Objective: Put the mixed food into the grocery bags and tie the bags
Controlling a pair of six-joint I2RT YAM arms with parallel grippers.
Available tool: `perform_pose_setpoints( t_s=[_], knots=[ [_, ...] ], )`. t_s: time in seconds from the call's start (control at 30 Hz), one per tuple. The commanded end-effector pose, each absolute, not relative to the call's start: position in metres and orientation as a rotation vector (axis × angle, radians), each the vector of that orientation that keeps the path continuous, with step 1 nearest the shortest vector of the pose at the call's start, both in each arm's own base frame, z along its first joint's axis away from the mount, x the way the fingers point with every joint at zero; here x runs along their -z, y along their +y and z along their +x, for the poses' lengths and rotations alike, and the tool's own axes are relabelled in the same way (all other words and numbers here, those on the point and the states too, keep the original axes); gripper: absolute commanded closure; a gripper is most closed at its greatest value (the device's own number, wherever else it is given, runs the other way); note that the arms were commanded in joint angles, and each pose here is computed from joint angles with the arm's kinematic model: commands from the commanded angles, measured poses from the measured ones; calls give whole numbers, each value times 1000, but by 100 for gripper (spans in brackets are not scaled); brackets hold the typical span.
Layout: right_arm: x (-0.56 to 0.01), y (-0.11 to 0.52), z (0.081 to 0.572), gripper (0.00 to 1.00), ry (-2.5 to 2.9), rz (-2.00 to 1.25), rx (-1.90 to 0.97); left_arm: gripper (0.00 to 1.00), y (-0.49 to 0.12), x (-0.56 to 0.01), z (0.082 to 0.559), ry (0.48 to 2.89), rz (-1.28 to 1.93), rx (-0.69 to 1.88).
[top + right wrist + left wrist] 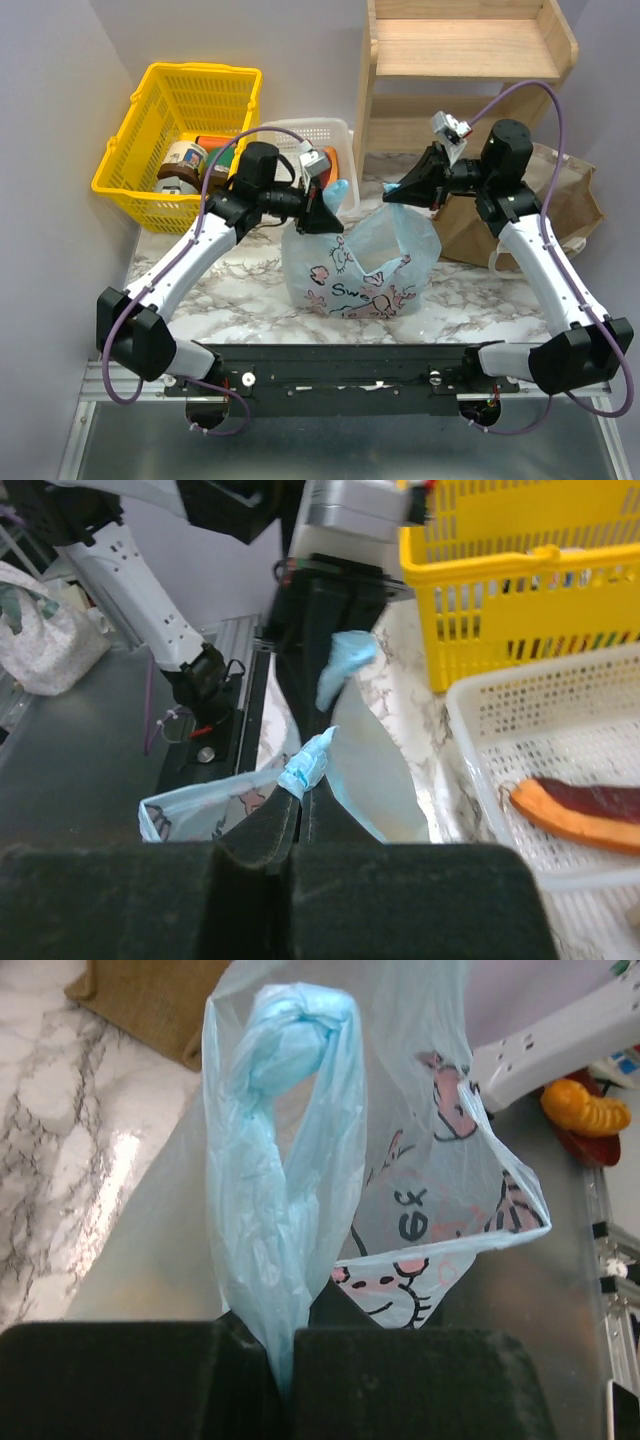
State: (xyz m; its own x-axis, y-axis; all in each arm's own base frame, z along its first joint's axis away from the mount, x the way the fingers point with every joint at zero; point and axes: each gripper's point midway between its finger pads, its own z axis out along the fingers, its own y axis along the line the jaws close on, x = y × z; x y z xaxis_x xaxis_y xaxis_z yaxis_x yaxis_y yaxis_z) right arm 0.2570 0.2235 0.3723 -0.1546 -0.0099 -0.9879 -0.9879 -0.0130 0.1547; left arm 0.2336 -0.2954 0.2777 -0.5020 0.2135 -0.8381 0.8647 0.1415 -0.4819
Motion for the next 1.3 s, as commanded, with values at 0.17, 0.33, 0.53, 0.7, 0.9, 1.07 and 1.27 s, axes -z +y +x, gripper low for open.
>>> perform_pose_setpoints(
  t_s=[0.17, 0.33, 0.53, 0.7, 0.9, 1.07, 1.27],
  knots=[
    [-353, 276, 229, 99, 1314, -1264, -1367, 100, -327, -287, 237, 1965, 980, 1538],
    [-345, 291, 226, 99, 1318, -1293, -1391, 100, -340, -264, 220, 2021, 1096, 1567],
    [-331, 296, 235, 99, 1358, -1285, -1407, 100, -337, -263, 196, 1928, 1213, 1670],
    [-322, 297, 236, 99, 1376, -1285, -1417, 75, -328, -263, 183, 1844, 1269, 1666],
    [-319, 299, 239, 99, 1383, -1282, -1428, 54, -326, -264, 178, 1817, 1286, 1680],
    [-315, 300, 242, 99, 1396, -1276, -1426, 40, -325, -272, 172, 1761, 1316, 1713],
    [-315, 298, 240, 99, 1398, -1269, -1425, 27, -324, -278, 173, 1707, 1320, 1685]
  ],
)
